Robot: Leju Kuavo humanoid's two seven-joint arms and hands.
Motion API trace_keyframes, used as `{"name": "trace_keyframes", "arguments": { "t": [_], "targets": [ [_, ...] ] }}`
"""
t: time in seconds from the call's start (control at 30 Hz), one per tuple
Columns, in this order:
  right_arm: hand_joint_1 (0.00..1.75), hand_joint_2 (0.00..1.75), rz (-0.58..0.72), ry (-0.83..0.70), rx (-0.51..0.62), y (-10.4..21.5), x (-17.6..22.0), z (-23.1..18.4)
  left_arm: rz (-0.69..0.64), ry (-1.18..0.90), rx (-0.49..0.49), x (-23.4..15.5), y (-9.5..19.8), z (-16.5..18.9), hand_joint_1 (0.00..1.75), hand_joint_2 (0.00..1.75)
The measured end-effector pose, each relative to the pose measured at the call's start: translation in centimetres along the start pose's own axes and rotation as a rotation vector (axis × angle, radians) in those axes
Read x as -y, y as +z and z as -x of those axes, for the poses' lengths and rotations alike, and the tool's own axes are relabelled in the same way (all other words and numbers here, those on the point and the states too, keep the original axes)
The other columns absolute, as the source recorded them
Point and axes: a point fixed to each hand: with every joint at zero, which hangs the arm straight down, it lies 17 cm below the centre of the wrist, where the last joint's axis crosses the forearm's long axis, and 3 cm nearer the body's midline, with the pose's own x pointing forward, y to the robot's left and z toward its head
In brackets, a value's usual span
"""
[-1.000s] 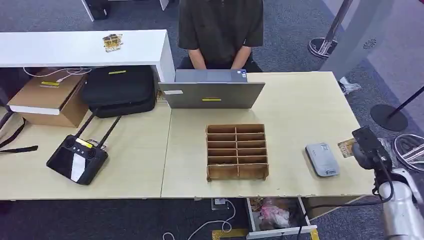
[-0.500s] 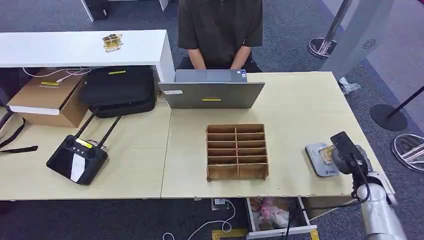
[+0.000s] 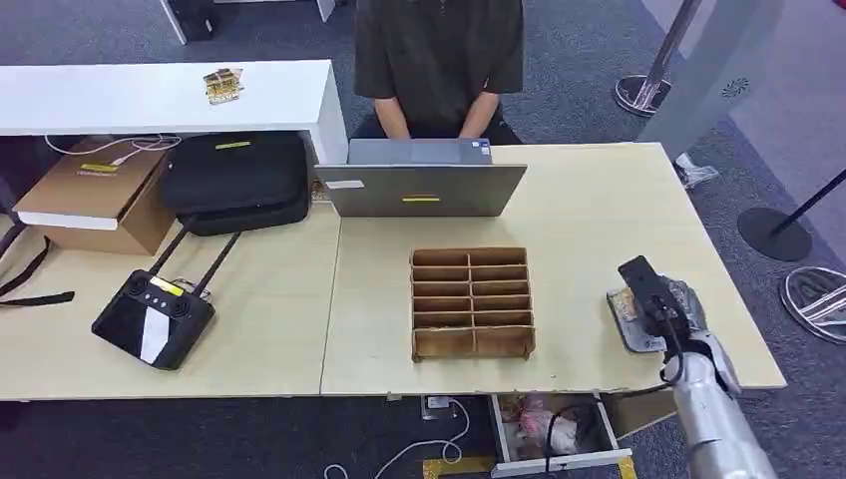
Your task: Pass the card to the sensor for recognition and then transmit it.
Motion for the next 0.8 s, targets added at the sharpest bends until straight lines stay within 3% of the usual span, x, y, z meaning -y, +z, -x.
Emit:
{"name": "trace_keyframes", "arguments": {
  "t": [0.37, 0.8],
  "targets": [
    [1.75, 1.75, -0.048, 0.007, 0.012, 0.5, -3.7, -0.8, -0.009, -0.002, -0.002, -0.1, 0.0, 0.0, 0.00, 0.00],
    [1.75, 1.75, -0.088, 0.013, 0.046, 1.3, -5.0, -0.9, -0.009, -0.011, 0.012, -0.1, 0.0, -0.2, 0.00, 0.00]
  ]
}}
